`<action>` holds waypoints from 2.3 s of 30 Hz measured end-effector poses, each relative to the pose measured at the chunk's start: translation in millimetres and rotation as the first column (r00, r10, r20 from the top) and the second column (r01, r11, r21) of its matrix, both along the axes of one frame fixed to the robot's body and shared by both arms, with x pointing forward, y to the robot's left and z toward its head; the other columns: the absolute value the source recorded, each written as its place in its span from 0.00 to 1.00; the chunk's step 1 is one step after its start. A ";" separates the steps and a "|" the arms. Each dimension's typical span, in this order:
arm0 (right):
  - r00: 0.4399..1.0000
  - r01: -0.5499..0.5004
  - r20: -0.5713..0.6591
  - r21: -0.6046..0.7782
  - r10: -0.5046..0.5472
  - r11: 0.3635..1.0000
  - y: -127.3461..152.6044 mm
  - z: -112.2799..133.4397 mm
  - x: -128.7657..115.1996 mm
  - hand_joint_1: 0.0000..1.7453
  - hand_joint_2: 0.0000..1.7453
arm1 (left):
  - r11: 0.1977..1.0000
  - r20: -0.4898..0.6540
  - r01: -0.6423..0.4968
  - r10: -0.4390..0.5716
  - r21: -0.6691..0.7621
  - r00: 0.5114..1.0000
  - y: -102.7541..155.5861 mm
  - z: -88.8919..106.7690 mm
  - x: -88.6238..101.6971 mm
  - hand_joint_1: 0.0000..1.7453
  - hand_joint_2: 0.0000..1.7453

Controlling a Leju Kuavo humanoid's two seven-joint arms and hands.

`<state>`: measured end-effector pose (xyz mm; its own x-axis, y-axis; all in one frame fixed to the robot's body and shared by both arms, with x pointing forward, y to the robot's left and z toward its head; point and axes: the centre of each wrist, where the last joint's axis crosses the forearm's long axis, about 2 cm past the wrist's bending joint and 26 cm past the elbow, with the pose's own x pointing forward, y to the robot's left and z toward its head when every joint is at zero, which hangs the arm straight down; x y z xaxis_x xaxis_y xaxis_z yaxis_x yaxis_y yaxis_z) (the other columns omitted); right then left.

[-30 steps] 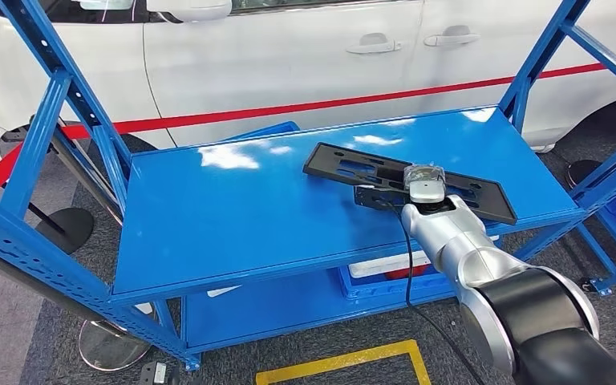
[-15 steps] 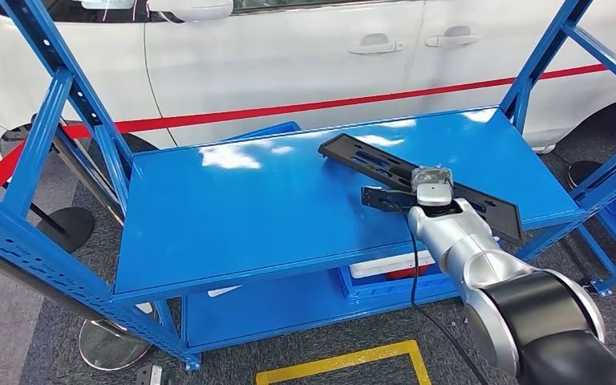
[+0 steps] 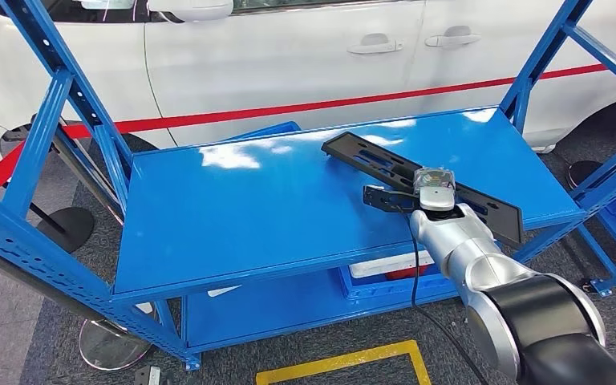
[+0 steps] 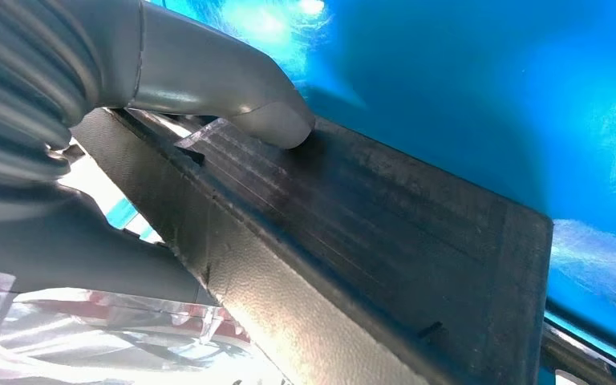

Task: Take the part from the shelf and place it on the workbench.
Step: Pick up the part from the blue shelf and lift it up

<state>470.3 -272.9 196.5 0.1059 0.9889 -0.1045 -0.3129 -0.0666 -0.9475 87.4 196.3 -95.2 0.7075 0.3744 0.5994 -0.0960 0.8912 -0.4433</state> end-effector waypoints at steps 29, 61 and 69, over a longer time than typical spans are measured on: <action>0.971 0.008 0.235 0.133 -0.040 0.991 -3.0 -5.5 -4.0 1.00 1.00 | 0.999 -0.001 -0.038 0.038 -0.017 0.999 0.9 -1.9 -9.3 0.00 0.75; 0.976 -0.001 0.217 0.118 -0.024 0.993 0.6 -5.6 -4.0 1.00 1.00 | 0.999 -0.059 -0.009 0.011 0.035 0.998 2.6 -3.0 -12.5 0.00 1.00; 0.976 -0.002 0.216 0.121 -0.025 0.993 1.6 -5.5 -4.0 1.00 1.00 | 0.999 -0.053 -0.029 0.030 0.026 0.998 2.9 -3.2 -13.2 0.00 1.00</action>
